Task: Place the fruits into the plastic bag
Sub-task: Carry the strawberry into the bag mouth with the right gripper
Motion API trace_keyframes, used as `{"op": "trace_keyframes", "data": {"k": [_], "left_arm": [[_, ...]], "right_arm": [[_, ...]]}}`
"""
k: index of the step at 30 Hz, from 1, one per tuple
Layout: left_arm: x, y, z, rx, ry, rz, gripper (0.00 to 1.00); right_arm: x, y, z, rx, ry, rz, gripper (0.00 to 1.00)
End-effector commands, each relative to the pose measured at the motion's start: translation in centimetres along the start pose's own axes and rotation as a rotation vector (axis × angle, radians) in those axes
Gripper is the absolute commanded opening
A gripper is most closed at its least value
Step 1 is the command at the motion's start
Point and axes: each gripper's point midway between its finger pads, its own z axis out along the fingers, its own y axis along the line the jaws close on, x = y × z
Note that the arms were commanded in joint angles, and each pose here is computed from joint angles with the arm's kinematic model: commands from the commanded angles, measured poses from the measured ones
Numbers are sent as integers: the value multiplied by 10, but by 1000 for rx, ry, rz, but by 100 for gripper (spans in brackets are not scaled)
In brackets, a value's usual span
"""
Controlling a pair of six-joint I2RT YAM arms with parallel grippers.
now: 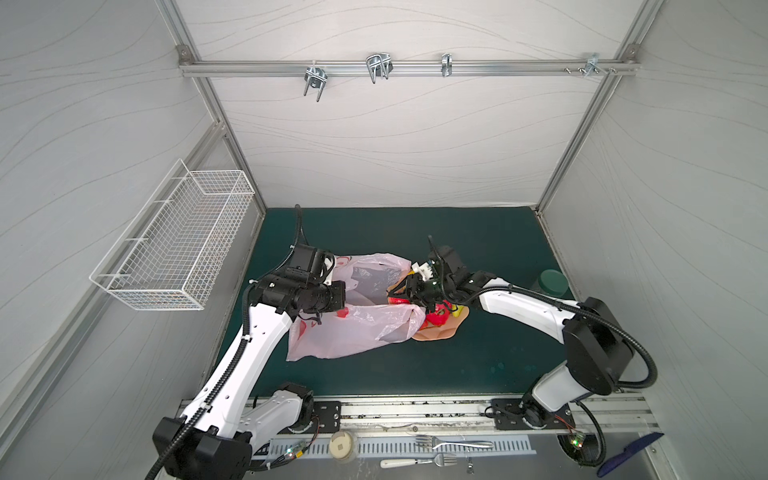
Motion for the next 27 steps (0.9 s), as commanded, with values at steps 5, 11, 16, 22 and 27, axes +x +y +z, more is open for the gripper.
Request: {"op": "trace_keyframes", "data": {"k": [5,11,16,22,27], "left_arm": [[-20,-13,-15,50,-82,0,0],[-22,-16,-16,63,-90,-4,0],[-24,-17,-16,70,-93,-4,0],[-27,-20,-19,77,-106,2,0],[-29,-21,-20,79,-112,4,0]], "right_arm": [[12,28,36,-58,63,24,30],[24,37,63,-65,126,27,29],[28,39,81,-64,168,37,29],[34,39,105,-33,210,48,30],[39,32,124,23,237,69,33]]}}
